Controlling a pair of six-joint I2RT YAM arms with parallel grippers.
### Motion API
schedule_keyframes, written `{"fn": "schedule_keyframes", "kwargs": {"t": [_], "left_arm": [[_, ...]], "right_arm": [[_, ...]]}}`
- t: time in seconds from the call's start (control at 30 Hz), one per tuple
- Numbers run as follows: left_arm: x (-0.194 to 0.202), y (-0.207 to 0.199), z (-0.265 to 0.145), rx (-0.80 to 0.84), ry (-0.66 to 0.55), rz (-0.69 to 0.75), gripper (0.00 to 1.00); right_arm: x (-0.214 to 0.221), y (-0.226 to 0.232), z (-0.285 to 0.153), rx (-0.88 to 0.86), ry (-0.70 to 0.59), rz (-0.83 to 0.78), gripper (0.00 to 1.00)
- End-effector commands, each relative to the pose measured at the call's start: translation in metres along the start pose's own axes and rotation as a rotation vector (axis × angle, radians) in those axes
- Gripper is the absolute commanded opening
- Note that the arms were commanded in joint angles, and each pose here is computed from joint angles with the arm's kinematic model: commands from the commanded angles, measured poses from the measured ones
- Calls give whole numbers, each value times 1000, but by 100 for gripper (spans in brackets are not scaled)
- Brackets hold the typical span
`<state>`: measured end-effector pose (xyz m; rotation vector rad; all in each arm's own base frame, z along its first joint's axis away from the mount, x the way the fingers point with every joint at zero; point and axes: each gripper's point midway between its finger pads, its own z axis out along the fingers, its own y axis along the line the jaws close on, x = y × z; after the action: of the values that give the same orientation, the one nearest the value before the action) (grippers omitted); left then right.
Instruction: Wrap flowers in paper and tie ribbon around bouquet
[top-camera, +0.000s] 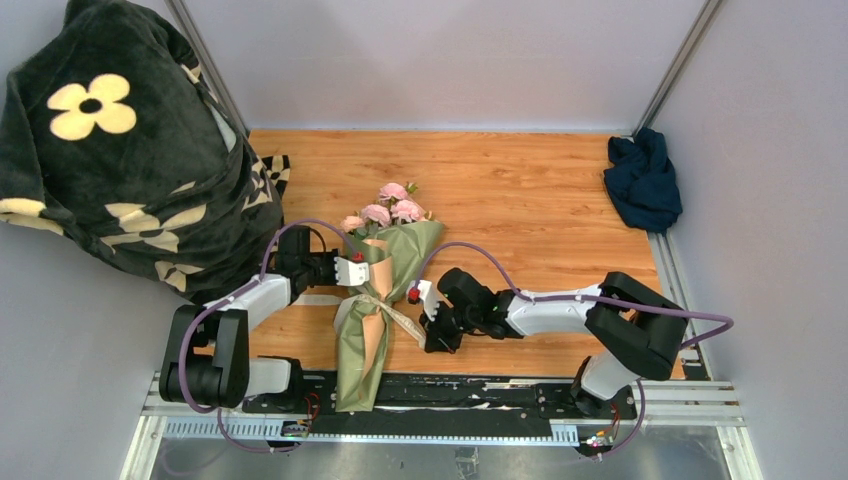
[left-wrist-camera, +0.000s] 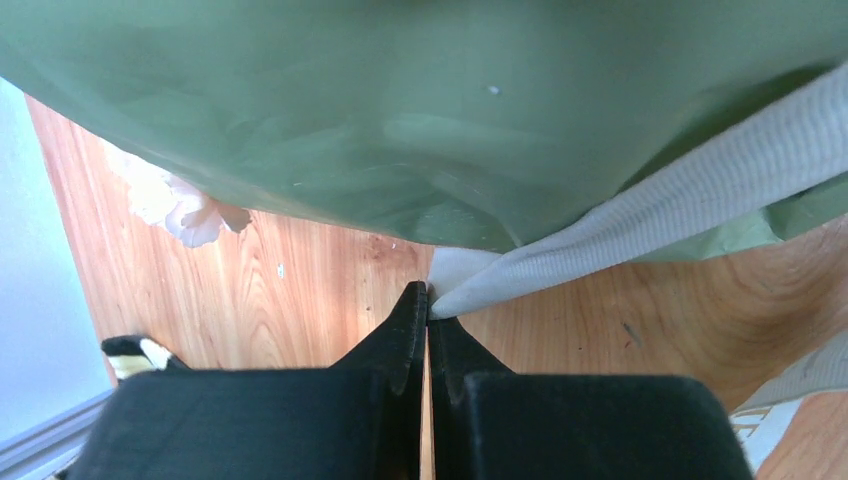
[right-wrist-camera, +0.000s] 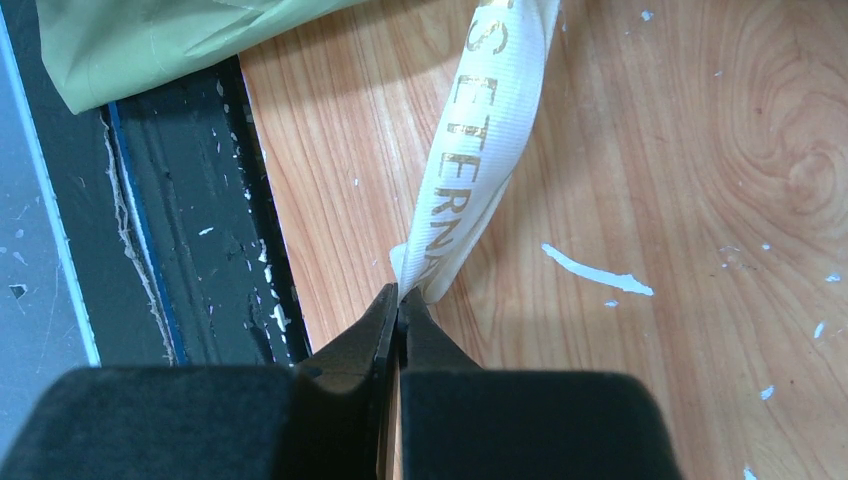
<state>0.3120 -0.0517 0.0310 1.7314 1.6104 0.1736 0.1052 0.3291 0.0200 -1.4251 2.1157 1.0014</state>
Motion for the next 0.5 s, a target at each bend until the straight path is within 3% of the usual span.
{"fn": "schedule_keyframes", "kwargs": {"t": [0.0, 0.17, 0.23, 0.3, 0.33, 0.37, 0.47], "left_arm": [[3, 7, -4, -24, 13, 54, 0], [15, -2, -2, -17, 67, 54, 0], [5, -16, 0, 47, 22, 83, 0], [-18, -25, 4, 71, -25, 99, 0], [-27, -30, 7, 75, -40, 87, 0], [-37, -29, 10, 65, -55, 100, 0], [-52, -29, 15, 47, -68, 123, 0]], "right_arm": [[76, 1, -8, 8, 289, 132, 0], [89, 4, -12, -14, 321, 149, 0], [83, 1, -13, -5, 293, 164, 3], [59, 1, -13, -50, 236, 187, 35], [44, 0, -15, -87, 185, 206, 60], [31, 3, -17, -130, 136, 211, 70], [-9, -8, -34, -175, -56, 201, 73]]}}
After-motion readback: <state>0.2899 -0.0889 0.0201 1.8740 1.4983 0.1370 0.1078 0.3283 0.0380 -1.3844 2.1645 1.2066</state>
